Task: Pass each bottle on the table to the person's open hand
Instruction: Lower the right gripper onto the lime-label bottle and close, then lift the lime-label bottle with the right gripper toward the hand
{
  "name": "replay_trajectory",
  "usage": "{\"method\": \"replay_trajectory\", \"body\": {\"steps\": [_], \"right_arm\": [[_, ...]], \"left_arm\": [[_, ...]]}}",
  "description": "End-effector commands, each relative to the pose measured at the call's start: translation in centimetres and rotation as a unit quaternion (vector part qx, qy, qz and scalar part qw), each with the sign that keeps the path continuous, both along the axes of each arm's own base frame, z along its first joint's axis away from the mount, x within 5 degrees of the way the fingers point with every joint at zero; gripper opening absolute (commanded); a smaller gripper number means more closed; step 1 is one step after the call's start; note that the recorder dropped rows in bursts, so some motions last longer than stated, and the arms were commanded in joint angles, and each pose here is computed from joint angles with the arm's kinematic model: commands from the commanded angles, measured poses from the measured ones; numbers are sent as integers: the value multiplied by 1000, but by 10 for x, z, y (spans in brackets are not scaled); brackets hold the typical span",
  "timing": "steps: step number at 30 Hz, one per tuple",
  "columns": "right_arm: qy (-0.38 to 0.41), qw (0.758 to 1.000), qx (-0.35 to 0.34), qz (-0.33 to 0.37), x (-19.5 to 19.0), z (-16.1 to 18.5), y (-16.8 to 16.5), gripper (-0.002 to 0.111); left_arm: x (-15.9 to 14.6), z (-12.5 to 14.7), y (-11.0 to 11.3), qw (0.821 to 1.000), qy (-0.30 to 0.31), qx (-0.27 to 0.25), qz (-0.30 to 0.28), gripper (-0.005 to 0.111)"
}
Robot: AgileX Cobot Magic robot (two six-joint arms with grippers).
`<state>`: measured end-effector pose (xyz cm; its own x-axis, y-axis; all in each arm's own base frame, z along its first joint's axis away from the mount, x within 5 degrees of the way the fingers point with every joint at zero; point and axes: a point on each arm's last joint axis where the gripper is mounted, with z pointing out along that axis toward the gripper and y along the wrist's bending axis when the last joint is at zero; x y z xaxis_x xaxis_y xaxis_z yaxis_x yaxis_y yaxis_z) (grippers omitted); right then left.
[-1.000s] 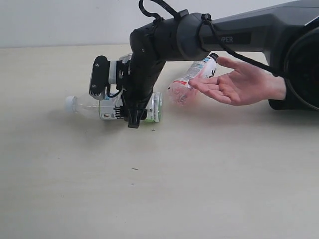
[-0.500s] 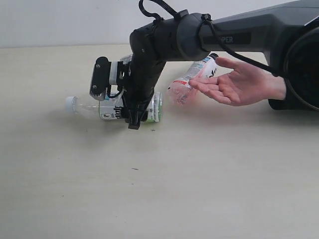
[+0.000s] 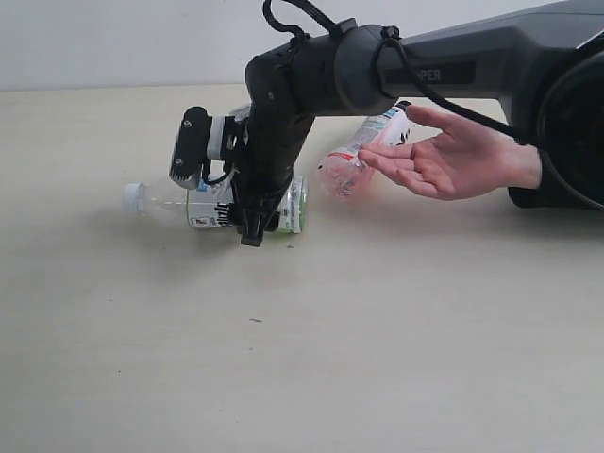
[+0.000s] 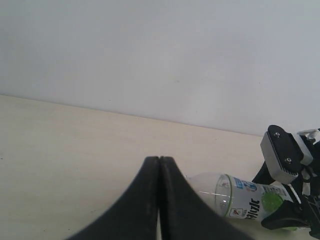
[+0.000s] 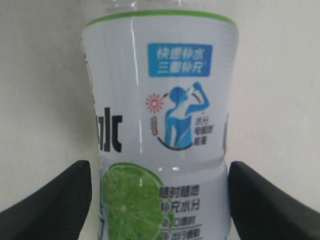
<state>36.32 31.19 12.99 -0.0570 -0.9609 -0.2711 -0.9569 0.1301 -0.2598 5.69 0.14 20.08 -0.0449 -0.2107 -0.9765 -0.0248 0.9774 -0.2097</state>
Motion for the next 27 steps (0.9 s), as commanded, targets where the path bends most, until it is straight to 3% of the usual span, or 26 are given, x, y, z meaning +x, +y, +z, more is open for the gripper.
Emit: {"method": "replay_trajectory", "body": {"steps": [1, 3, 6, 13, 18, 27], "right_arm": [[1, 1000, 1, -4, 1, 0, 1, 71], [3, 1000, 0, -4, 1, 0, 1, 68], [6, 1000, -3, -4, 0, 0, 0, 52], [12, 1000, -8, -4, -1, 0, -1, 2], [8, 999, 20, -38, -3, 26, -1, 0], [-11, 989, 86, -119, -24, 125, -20, 0]], "left_arm": [[0, 1, 0, 1000, -6, 1, 1, 0], [0, 1, 0, 1000, -6, 1, 1, 0], [0, 1, 0, 1000, -6, 1, 1, 0], [0, 1, 0, 1000, -6, 1, 1, 0], [0, 1, 0, 1000, -6, 1, 1, 0], [0, 1, 0, 1000, -6, 1, 1, 0]]}}
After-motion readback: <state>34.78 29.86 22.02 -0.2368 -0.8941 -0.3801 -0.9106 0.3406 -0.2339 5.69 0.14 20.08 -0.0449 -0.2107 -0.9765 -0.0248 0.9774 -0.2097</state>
